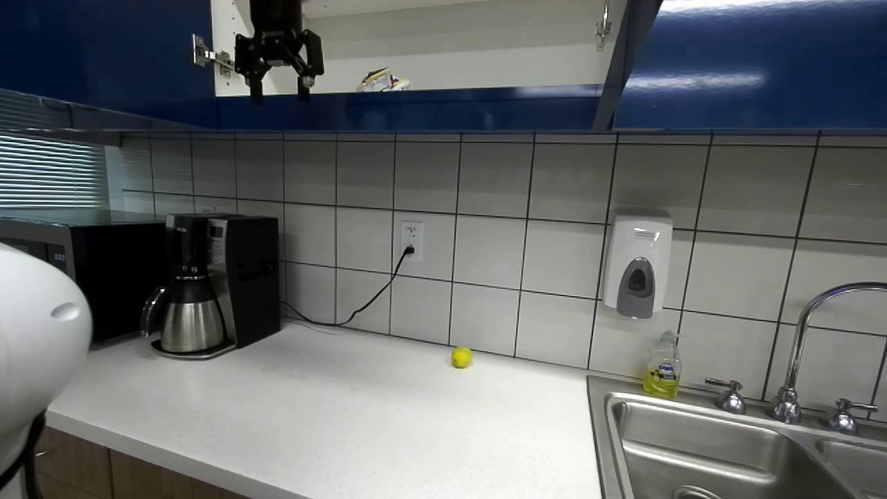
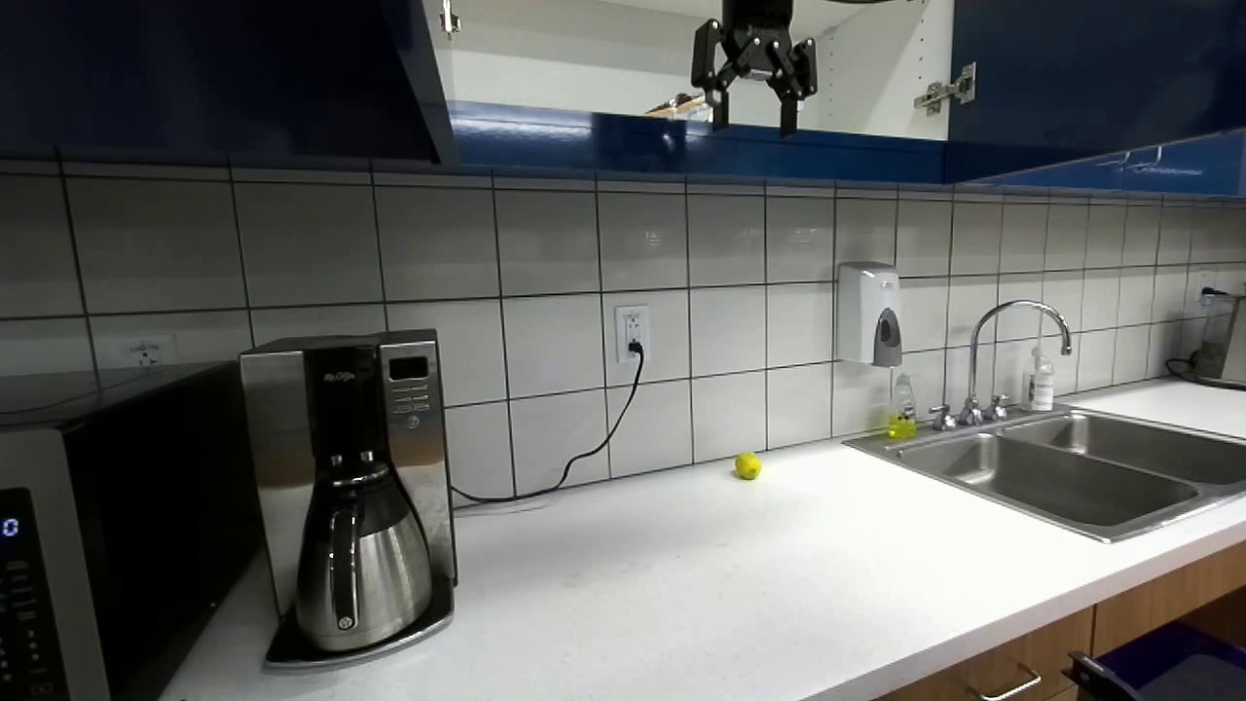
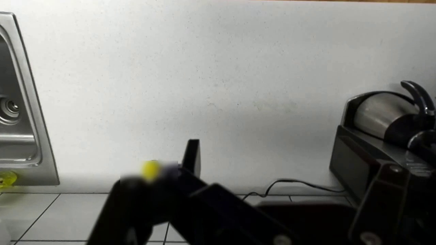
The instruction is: Pick up the pack of fritos and place it on the bottom shelf of the cabinet above
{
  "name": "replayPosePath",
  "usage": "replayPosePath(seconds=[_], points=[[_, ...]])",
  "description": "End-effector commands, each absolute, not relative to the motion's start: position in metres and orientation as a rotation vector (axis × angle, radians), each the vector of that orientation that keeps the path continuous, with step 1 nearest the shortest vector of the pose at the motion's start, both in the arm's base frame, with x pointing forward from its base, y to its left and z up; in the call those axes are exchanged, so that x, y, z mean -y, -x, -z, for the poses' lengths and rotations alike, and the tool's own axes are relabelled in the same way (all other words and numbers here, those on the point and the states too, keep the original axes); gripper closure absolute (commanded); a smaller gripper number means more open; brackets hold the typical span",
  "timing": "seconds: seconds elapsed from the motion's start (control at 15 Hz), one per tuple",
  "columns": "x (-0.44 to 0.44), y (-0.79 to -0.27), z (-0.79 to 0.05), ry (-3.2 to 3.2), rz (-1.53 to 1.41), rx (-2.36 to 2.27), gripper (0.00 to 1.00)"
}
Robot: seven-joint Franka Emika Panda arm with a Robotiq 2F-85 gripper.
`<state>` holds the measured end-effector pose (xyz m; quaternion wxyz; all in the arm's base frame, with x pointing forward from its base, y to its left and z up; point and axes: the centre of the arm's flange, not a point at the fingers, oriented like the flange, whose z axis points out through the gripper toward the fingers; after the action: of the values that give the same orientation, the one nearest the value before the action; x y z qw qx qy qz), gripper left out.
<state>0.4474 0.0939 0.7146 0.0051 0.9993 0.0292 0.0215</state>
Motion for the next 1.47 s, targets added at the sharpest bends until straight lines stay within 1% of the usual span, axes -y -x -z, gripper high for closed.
replayPosePath(seconds=[0.0, 0.47, 0.8, 1.2, 1.4], points=[[-0.09, -0.443, -0.675, -3.106, 0.017, -0.187, 0.0], [-0.086, -0.441, -0.592, -3.085, 0.245, -0.201, 0.0], [-0.089, -0.426, -0.543, -3.047, 0.349, -0.22, 0.0], [-0.089, -0.376, -0.516, -3.057, 0.308, -0.204, 0.0], [-0.082, -0.359, -0.51, -3.108, 0.205, -0.194, 0.0]])
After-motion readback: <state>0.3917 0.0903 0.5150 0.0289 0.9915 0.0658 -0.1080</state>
